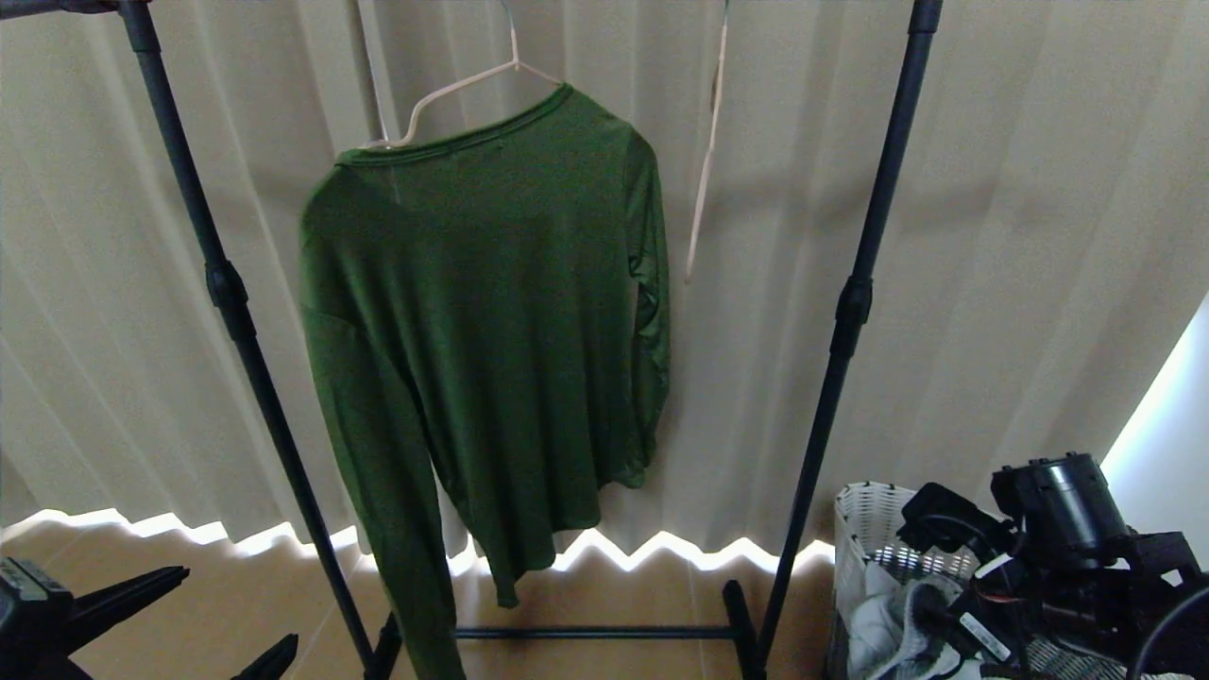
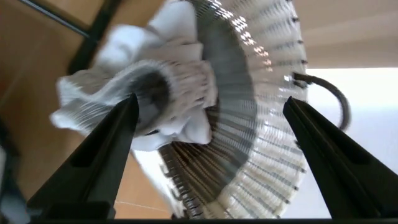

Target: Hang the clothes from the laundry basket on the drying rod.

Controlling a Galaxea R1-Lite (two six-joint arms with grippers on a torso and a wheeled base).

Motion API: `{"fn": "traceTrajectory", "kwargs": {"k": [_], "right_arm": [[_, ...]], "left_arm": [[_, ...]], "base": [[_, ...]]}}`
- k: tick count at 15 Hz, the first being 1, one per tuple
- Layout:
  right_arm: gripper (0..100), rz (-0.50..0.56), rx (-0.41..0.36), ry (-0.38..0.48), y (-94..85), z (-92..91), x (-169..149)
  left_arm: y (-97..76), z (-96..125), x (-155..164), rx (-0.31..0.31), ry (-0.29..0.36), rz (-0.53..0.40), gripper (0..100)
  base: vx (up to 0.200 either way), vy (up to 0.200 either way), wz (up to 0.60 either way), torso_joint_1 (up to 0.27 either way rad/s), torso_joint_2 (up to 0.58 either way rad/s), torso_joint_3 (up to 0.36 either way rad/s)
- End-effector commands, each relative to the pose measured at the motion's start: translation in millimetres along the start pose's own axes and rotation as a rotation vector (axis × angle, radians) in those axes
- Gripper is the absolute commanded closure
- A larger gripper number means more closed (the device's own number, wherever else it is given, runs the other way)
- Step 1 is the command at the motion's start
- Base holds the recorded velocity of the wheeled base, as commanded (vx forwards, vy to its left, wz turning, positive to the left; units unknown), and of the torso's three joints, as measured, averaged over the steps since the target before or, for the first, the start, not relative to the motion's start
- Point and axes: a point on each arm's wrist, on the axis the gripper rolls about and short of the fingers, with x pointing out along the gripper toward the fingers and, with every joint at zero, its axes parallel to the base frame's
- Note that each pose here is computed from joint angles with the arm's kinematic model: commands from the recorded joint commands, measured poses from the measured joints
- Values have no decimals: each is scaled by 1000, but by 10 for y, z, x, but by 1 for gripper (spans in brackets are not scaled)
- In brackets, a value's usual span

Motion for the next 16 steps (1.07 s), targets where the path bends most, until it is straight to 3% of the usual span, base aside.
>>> {"fn": "traceTrajectory", "kwargs": {"k": [1, 3, 4, 9, 11, 13, 16], "right_arm": [[0, -28, -4, 31, -6, 68, 104], [0, -30, -7, 30, -10, 92, 123], [100, -31, -6, 31, -14, 115, 150], [100, -39, 8, 13, -39, 116, 102], [100, -64, 47, -49, -128, 112, -71], [100, -85, 114, -240, -329, 242, -428], [100, -118, 192, -430, -525, 328, -828]], "left_arm": [[-4, -16, -3, 2, 3, -1, 0], [-3, -25, -6, -1, 5, 2, 0], [-4, -26, -19, -1, -2, 4, 0], [0, -10, -12, 6, -4, 4, 0], [2, 1, -16, 6, -11, 6, 0], [8, 15, -16, -5, -17, 10, 0], [8, 8, -12, -31, -10, 10, 0]], "base": [[0, 0, 0, 0, 0, 0], [0, 0, 0, 0, 0, 0], [0, 0, 0, 0, 0, 0], [0, 0, 0, 0, 0, 0], [0, 0, 0, 0, 0, 0], [0, 0, 0, 0, 0, 0], [0, 0, 0, 0, 0, 0]]}}
